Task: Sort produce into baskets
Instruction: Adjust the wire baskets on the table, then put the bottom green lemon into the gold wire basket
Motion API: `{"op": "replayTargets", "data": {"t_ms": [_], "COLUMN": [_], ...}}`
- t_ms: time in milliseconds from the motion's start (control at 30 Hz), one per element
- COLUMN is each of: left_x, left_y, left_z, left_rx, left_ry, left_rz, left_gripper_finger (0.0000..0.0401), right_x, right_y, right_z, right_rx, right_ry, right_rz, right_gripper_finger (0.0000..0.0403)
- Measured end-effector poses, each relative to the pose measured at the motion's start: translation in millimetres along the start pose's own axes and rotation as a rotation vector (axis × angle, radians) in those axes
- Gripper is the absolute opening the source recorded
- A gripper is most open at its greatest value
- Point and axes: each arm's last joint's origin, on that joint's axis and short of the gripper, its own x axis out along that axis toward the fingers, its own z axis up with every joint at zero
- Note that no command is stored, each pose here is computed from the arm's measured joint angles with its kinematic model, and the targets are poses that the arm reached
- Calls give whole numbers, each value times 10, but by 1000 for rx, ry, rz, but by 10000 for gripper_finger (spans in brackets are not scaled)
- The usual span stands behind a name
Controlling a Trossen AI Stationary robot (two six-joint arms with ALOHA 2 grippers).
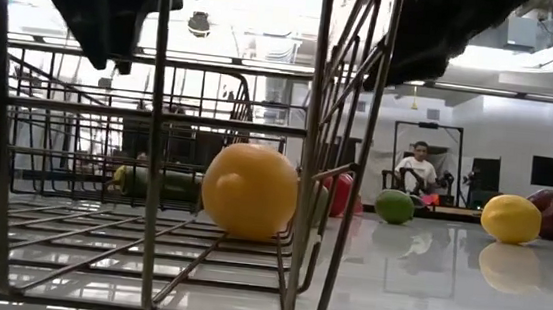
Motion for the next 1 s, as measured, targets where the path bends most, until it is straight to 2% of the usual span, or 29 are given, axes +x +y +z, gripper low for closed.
{"op": "replayTargets", "data": {"t_ms": [133,433,600,700,833,1000], "left_x": [-39,-95,-408,-604,-816,-978], "left_y": [3,-30,79,194,335,475], "left_z": [0,-36,-141,-232,-372,-549], "left_rx": [-1,19,-18,-63,-119,-174], "left_ry": [-35,-56,-208,-324,-492,-636], "left_rz": [16,28,59,86,94,116], "left_gripper_finger": [174,245,249,249,249,249], "right_x": [154,210,294,379,534,750], "right_y": [79,145,55,56,88,89], "right_z": [-60,-203,-371,-437,-496,-613], "right_rx": [-10,-67,-37,-21,-58,-104], "right_ry": [4,-6,-62,-127,-145,-132], "right_rz": [0,24,35,94,153,157], "right_gripper_finger": [291,291,291,292,292,292]}}
